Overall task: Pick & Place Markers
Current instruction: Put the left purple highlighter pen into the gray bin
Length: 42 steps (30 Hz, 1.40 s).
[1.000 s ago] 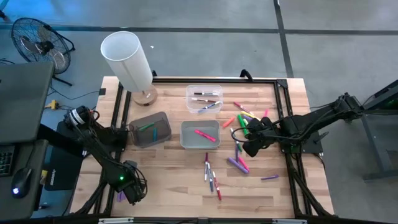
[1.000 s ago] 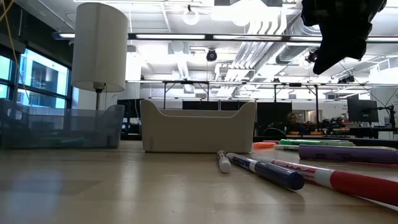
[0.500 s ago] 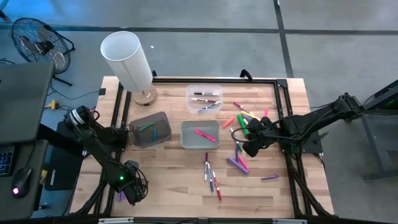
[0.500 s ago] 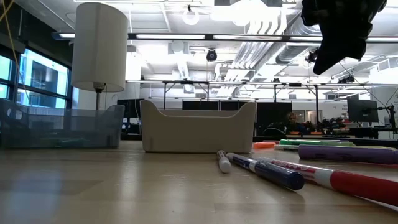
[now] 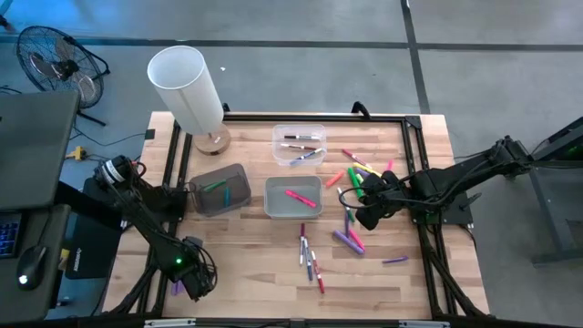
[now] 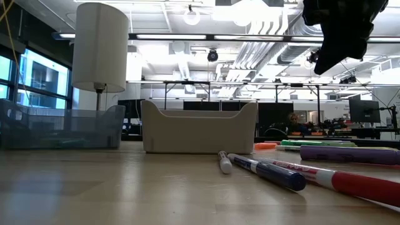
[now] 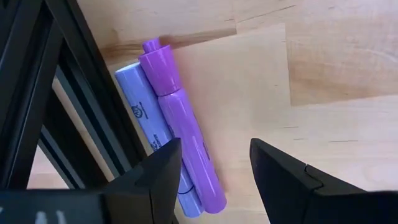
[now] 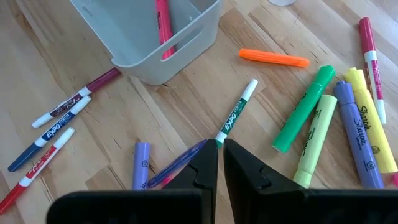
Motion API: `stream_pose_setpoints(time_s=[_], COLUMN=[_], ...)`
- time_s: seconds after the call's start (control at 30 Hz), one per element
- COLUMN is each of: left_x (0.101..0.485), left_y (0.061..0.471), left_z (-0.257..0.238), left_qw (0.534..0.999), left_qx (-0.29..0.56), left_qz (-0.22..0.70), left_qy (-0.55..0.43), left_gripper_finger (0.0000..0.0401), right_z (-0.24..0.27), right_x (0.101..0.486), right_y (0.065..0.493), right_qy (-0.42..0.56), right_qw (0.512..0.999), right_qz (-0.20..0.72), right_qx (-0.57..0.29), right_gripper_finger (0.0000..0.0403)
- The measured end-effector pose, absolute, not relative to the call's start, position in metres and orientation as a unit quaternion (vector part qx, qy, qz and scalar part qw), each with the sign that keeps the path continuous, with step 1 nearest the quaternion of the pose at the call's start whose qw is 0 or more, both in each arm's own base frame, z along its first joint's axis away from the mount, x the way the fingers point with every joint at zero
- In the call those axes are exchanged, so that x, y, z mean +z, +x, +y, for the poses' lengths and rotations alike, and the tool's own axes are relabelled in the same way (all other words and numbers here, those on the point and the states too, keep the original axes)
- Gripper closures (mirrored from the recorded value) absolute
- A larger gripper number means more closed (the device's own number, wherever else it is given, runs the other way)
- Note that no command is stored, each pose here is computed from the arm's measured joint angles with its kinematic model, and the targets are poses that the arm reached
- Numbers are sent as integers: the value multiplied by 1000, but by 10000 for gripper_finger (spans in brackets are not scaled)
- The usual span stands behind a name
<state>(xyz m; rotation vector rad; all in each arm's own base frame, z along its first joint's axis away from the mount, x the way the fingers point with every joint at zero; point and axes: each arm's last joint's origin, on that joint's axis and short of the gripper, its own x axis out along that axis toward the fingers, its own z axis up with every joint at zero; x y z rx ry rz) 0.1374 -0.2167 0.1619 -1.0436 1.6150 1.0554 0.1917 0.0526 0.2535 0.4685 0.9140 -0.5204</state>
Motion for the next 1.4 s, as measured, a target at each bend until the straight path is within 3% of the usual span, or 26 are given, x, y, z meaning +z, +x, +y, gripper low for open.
stream_pose_setpoints(time_s=[0.2,0.53,1.13,1.23,1.4], left_x=[154,146,143,139,138], left_y=[133,133,148,148,152], left_z=[-212,-212,-216,-216,-215], left_qw=[456,486,566,569,573], left_qx=[427,354,310,304,286], left_qz=[666,700,646,655,662], left_qy=[-408,-384,-407,-394,-388], left_gripper_finger=[216,216,216,228,282], right_z=[53,53,53,53,53], right_x=[254,254,254,255,255], right_y=[192,192,193,194,195], right_qy=[223,223,227,228,229], right_qw=[839,839,842,843,846], right_qz=[432,432,424,420,414], right_qx=[-245,-245,-246,-245,-246], right_gripper_finger=[386,386,387,386,386])
